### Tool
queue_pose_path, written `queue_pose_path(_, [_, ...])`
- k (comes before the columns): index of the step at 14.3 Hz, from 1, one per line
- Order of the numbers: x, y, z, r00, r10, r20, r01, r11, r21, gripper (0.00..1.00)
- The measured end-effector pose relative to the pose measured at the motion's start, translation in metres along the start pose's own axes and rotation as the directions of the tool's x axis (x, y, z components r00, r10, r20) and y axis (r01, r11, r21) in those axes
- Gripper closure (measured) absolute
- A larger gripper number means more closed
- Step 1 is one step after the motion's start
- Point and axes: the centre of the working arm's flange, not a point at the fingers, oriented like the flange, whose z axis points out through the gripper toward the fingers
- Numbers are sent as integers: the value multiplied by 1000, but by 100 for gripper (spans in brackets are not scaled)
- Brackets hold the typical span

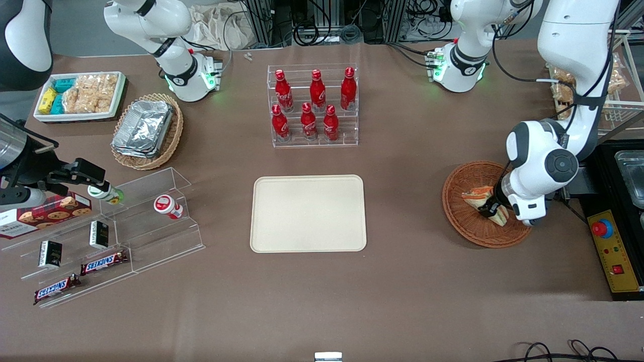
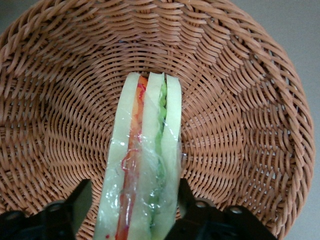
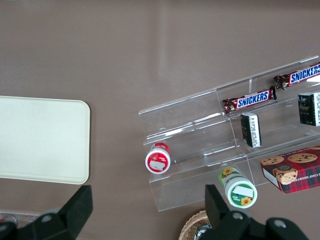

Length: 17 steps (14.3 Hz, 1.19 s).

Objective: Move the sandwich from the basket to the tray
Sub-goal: 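Close the left gripper on the sandwich's upright edge, then lift the sandwich and carry it with the left gripper over the cream tray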

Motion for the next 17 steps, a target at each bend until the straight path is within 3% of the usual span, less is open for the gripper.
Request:
queue_pose_path(3, [-1,7,-14,999,-40,-9,40,999,-18,59])
queue_pose_path(6, [-14,25,-58,997,-69,17,69,998,15,78])
queue_pose_path(9, [-23,45,-135,997,-67,42,64,996,65,78])
queue_pose_path(12, [-36,61,-220,998,-37,56,32,996,84,79])
queue_pose_path(15, [-67,78,-276,997,61,55,-64,996,60,84])
queue_pose_path(17, [-93,90,-287,977,208,56,-210,977,38,84])
